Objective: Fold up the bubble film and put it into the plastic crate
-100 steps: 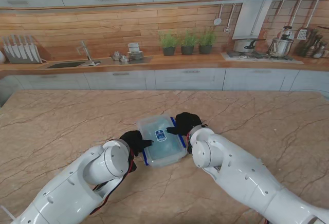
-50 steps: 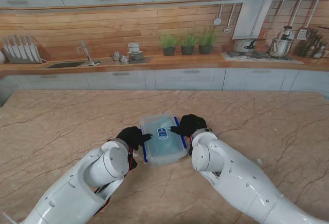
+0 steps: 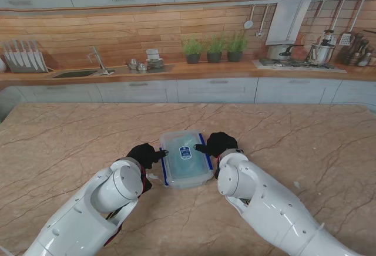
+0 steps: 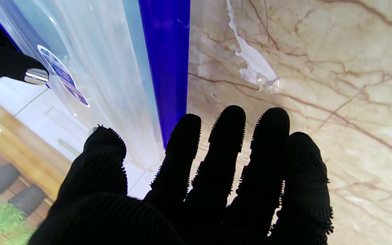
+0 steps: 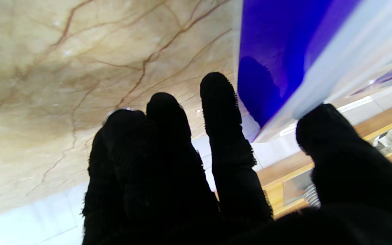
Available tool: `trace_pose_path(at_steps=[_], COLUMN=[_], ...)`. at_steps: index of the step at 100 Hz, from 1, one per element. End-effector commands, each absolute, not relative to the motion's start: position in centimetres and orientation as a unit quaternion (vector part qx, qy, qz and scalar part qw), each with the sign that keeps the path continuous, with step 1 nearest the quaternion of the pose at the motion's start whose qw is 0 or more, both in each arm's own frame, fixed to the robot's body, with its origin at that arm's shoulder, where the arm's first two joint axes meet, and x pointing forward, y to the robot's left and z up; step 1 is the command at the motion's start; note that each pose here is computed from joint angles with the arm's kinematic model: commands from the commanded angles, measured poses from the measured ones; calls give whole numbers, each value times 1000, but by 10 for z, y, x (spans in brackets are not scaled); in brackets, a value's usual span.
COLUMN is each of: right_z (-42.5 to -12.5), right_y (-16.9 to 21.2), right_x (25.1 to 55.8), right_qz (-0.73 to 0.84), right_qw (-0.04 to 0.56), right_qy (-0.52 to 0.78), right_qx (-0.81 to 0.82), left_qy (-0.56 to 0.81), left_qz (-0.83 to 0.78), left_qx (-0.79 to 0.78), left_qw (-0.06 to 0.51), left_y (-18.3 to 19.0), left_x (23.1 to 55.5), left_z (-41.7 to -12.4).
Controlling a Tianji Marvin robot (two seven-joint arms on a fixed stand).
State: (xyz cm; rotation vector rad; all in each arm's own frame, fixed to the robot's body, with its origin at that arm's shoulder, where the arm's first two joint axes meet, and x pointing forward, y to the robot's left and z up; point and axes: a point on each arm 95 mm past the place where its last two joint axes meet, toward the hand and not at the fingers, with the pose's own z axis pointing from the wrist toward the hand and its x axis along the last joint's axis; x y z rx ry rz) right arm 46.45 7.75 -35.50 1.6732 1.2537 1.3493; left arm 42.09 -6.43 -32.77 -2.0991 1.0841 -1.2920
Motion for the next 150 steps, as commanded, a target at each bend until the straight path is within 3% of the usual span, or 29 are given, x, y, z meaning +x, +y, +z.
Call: trace_pose_path(at_steps=[1,38,91,110,124,150], right_z=[-358,-358,-358,-358,-359,-360], right_y=[78,76,79,80,79,78], right_x=[460,457,458,457,455,453], right_qz=[511,514,512,512,512,510], right_qw=[321,318,305,303,304,304], right_qy=[470,451,450,448,446,443], right_qx=[644,657,665,667,668,672], left_qy=[381,327,165,115,78,63], left_qz=[-460,-431,-389,-394,-397,-397], left_qx=[-774,-824,-906,-911,-914,-916], left_qw=[213,169,9,-22,-29,7], left_y=[-66,-74,-103,-106,-106,-101], left_x=[417,413,421,422,423,425], left_z=[-337,-362,-379,-379,-376,-375])
